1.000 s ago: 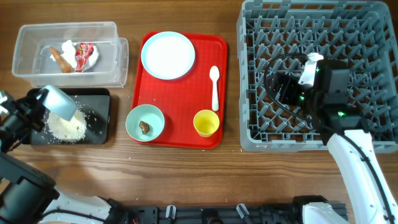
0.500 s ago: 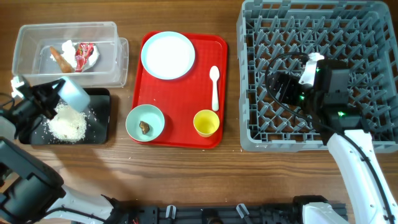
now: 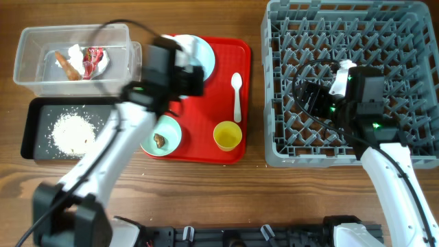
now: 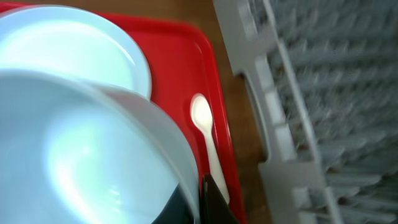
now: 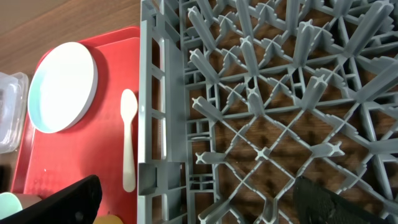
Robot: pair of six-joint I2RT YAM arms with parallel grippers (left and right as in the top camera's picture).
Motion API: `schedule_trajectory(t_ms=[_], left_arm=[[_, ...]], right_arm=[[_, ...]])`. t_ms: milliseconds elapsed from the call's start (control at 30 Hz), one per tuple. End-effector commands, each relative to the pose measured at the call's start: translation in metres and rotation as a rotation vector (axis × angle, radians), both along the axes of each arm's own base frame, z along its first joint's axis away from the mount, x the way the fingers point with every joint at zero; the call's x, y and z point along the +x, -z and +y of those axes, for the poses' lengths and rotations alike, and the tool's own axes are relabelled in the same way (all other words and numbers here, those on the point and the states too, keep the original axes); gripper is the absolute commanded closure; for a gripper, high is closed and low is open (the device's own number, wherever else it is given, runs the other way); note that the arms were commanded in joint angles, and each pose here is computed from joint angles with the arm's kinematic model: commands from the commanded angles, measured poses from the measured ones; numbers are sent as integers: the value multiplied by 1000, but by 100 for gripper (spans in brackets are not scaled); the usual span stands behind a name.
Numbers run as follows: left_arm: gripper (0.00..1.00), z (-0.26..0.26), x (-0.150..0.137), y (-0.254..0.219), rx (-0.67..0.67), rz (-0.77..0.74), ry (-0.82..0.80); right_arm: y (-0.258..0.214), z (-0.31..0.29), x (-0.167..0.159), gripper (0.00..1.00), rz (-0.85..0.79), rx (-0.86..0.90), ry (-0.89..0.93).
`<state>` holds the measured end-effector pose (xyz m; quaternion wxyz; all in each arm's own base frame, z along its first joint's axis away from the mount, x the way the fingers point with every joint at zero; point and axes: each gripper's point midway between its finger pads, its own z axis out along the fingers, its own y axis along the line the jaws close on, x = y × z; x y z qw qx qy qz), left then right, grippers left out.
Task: Sort waste into correct bins and load items into the dishwasher rack
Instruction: 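Return the empty blue bowl to the red tray with the left gripper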
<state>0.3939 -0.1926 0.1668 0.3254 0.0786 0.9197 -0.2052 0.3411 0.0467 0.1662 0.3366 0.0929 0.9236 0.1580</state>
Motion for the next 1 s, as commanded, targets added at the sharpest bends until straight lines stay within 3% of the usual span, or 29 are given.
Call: schedule_trajectory(t_ms=[0, 133, 267, 367, 400, 433, 467, 533, 667, 767, 867, 967], left_arm=[[96, -12, 6, 43, 302, -57, 47], [96, -14, -11, 94, 371, 83, 92], [96, -14, -50, 111, 336, 270, 141], [96, -12, -54, 113, 339, 290, 131], [82, -12, -53, 113, 337, 287, 130], [61, -13, -52, 112, 335, 282, 130], [49, -14, -49, 109, 327, 272, 125], [41, -12, -44, 87, 300, 274, 78], [47, 17, -64, 52, 270, 392, -81], [45, 42, -101, 68, 350, 560, -108], [43, 49, -118, 88, 394, 602, -57], [48, 60, -134, 122, 423, 633, -61]], right_arm=[[-5, 4, 3, 0, -8, 18, -8], [-5, 3, 3, 0, -9, 18, -7], [-5, 3, 3, 0, -7, 18, -7], [-7, 4, 5, 0, -17, 21, -4], [-7, 4, 5, 0, -19, 21, -5], [-7, 4, 5, 0, -19, 21, -5], [-7, 4, 5, 0, -19, 21, -5], [-7, 4, 5, 0, -21, 22, -4], [-6, 3, 5, 0, -12, 32, 8], [-7, 4, 5, 0, -15, 33, 8], [-7, 4, 5, 0, -15, 33, 8], [-7, 4, 5, 0, -15, 33, 8]])
